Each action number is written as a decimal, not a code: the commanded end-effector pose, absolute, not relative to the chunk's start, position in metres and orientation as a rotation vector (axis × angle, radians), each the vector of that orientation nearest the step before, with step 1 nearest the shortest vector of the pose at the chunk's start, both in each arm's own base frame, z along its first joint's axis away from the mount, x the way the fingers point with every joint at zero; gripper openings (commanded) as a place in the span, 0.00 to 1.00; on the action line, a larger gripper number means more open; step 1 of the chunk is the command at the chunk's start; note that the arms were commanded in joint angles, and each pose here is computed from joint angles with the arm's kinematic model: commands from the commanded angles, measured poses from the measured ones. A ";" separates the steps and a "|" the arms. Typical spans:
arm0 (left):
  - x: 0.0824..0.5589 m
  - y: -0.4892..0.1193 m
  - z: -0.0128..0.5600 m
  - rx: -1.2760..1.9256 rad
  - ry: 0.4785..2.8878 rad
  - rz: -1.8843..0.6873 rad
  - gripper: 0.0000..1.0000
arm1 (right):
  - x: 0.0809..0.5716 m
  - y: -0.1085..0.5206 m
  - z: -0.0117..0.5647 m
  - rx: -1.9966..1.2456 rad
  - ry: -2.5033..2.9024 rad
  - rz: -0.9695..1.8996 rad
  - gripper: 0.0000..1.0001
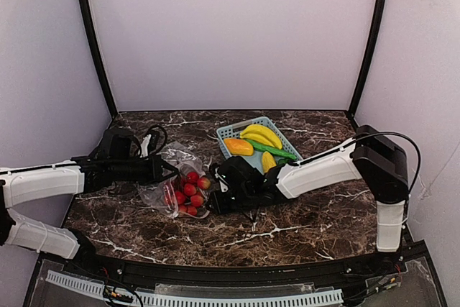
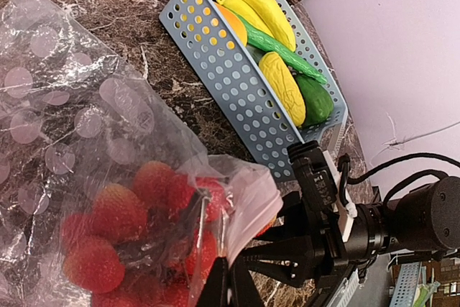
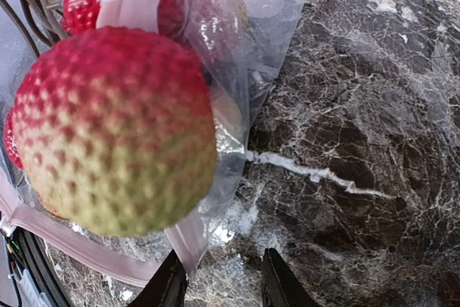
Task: Place the food in the zip-top bag and seal the zipper
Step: Adjust the fake fruit in the zipper food storage bag, then adjust the zipper food storage bag at the center of the board, then pick up the fake fruit from the bin.
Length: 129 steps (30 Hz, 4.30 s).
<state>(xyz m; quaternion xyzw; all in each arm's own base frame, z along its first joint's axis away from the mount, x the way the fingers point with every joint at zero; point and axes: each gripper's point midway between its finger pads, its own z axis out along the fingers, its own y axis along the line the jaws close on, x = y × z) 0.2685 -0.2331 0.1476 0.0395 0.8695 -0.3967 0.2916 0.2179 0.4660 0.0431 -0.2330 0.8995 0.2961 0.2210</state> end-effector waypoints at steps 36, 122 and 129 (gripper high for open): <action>0.291 -0.231 0.255 0.316 2.184 -0.905 0.01 | 0.252 0.435 0.227 -0.565 2.138 0.828 0.00; 0.323 -0.249 0.299 0.681 1.883 -0.895 0.01 | 0.335 0.305 0.221 -0.502 2.346 0.474 0.74; 0.329 -0.234 0.279 0.591 1.954 -0.903 0.01 | 0.379 0.287 0.180 -0.473 2.463 0.406 0.70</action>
